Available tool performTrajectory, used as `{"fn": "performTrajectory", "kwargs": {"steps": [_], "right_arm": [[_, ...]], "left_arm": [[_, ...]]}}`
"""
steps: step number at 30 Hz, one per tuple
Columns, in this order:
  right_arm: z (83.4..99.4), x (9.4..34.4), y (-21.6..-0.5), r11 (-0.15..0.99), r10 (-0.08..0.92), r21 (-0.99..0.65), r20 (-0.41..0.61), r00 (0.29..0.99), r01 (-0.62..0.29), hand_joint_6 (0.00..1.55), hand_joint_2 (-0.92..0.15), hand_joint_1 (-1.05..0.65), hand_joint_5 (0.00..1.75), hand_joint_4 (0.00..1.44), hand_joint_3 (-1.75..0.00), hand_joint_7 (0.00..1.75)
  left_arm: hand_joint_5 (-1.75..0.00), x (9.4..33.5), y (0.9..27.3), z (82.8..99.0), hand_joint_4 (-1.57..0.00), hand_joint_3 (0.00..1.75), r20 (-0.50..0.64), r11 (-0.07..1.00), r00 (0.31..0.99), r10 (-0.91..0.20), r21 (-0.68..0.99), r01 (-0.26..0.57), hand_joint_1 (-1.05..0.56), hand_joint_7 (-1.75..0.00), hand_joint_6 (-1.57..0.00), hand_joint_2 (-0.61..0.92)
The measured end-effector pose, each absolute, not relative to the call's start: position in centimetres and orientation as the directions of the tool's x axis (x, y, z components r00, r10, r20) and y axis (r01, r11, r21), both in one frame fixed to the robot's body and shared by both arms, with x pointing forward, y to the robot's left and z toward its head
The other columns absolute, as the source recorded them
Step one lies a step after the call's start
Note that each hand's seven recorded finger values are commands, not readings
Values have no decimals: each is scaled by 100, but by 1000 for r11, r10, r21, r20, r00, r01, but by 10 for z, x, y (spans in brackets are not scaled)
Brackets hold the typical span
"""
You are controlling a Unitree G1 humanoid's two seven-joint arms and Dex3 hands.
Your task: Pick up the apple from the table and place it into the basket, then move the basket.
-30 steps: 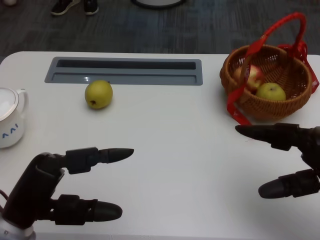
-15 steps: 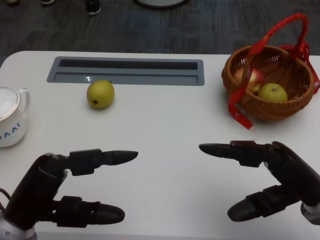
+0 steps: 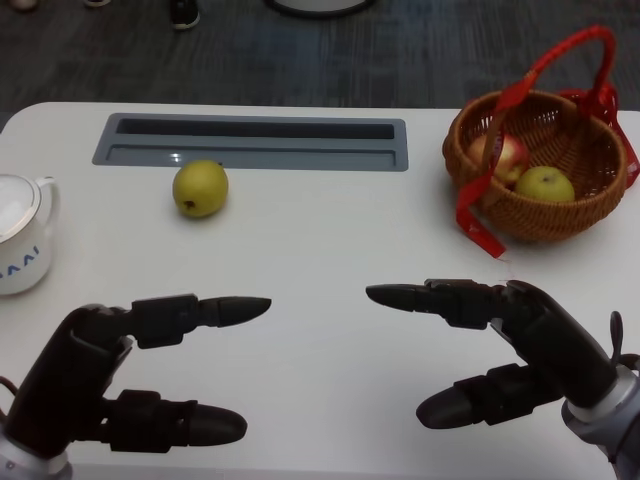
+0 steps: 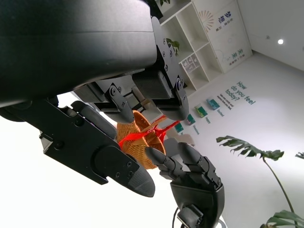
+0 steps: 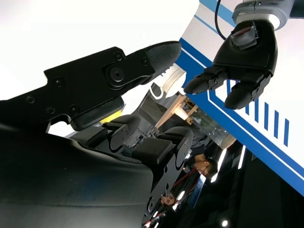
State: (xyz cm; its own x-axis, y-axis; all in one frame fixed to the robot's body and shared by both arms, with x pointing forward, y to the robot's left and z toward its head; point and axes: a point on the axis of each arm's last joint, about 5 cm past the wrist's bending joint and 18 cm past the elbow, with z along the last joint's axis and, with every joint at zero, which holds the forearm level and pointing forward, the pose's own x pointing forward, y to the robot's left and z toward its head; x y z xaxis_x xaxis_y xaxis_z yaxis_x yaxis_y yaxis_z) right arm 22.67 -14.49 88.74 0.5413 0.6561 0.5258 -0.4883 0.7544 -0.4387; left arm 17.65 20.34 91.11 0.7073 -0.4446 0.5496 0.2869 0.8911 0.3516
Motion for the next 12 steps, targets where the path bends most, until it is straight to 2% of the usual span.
{"fn": "performTrajectory", "kwargs": {"steps": [12], "right_arm": [[887,229,-143,745,667,-432,521,533,-509,64,-75,-47,1,69,0,1]], "left_arm": [[0,178,206,913,-87,0,539,884,708,-457,364,294,-51,0,-81,71]]}}
